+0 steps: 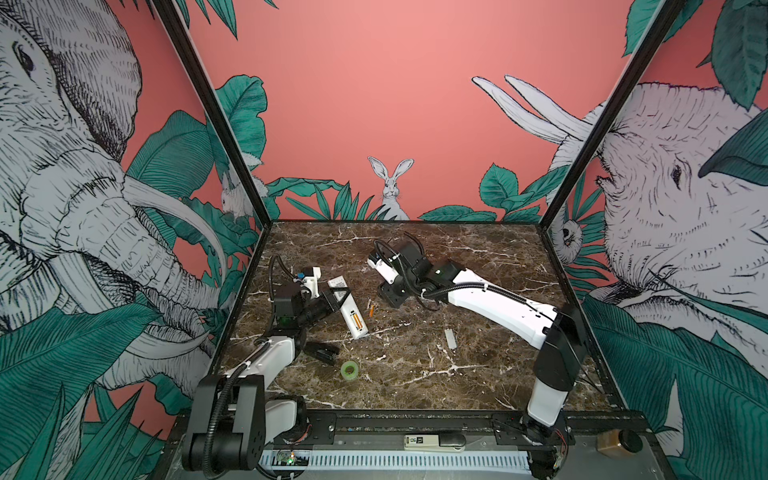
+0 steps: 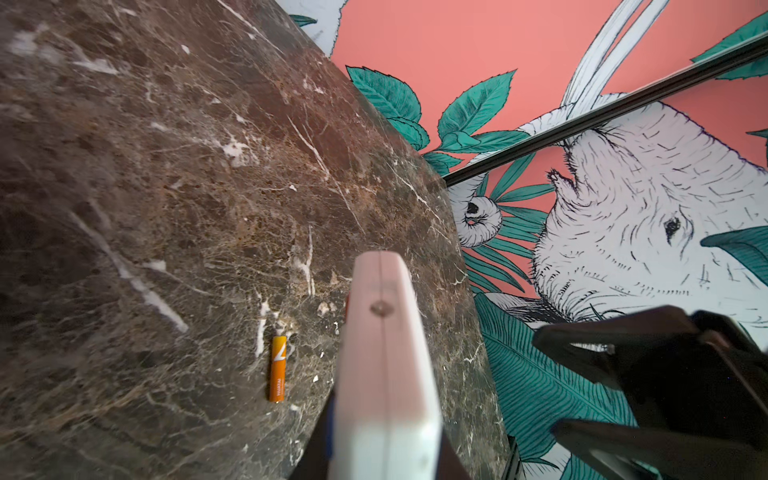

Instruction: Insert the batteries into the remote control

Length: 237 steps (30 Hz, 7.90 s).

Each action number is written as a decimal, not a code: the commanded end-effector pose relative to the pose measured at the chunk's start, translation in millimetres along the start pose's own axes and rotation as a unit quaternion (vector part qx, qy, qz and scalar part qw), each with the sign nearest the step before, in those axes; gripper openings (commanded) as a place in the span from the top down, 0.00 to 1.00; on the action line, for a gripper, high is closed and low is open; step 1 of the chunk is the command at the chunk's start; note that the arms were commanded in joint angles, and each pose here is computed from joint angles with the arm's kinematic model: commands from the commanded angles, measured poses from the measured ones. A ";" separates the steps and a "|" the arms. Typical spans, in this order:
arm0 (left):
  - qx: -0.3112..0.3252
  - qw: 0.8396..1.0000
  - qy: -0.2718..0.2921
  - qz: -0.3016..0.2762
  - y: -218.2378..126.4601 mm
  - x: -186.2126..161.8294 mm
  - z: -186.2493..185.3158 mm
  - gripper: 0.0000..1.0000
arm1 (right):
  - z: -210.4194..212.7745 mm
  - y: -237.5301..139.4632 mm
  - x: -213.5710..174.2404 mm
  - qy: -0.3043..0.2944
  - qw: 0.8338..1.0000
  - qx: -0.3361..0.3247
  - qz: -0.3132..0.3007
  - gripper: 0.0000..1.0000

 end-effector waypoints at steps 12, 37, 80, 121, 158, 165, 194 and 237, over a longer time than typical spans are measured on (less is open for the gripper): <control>0.033 0.998 0.025 -0.046 -20.5 7.4 7.2 1.00 | -4.2 59.1 -10.7 0.104 0.992 0.001 0.065 0.35; 0.035 0.998 0.021 -0.046 -23.4 3.6 12.7 1.00 | 9.4 137.4 -21.3 0.084 0.989 0.019 0.123 0.37; 0.037 0.998 0.016 -0.043 -25.1 1.4 13.9 1.00 | 20.2 184.2 -59.1 0.088 0.981 0.022 0.170 0.56; -0.117 0.986 0.091 -0.070 -45.2 -1.7 -41.5 1.00 | 6.7 115.8 -92.7 0.000 0.991 0.026 0.130 0.99; -0.205 0.963 0.162 -0.068 -50.3 -10.4 -88.6 1.00 | 23.8 76.6 -163.5 -0.246 0.938 0.142 0.197 0.87; -0.203 0.964 0.159 -0.068 -48.2 -8.9 -88.7 1.00 | 19.3 73.8 -160.6 -0.253 0.939 0.121 0.199 0.66; -0.160 0.964 0.196 -0.079 -56.9 -13.4 -89.1 1.00 | 34.3 23.6 -131.8 0.351 0.915 0.103 0.170 0.50; -0.158 0.944 0.273 -0.096 -68.1 -27.8 -107.3 1.00 | 17.2 64.8 -141.0 0.678 0.704 -0.009 0.210 0.50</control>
Point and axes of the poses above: each gripper's point midway between its finger pads, its own y axis out along the fingers, its own z axis along the line the jaws close on, x = y × z, the point moved 7 cm from there along -y, back along the fingers, and after that the axes turned 8 degrees about -y, right-handed, at the moved point
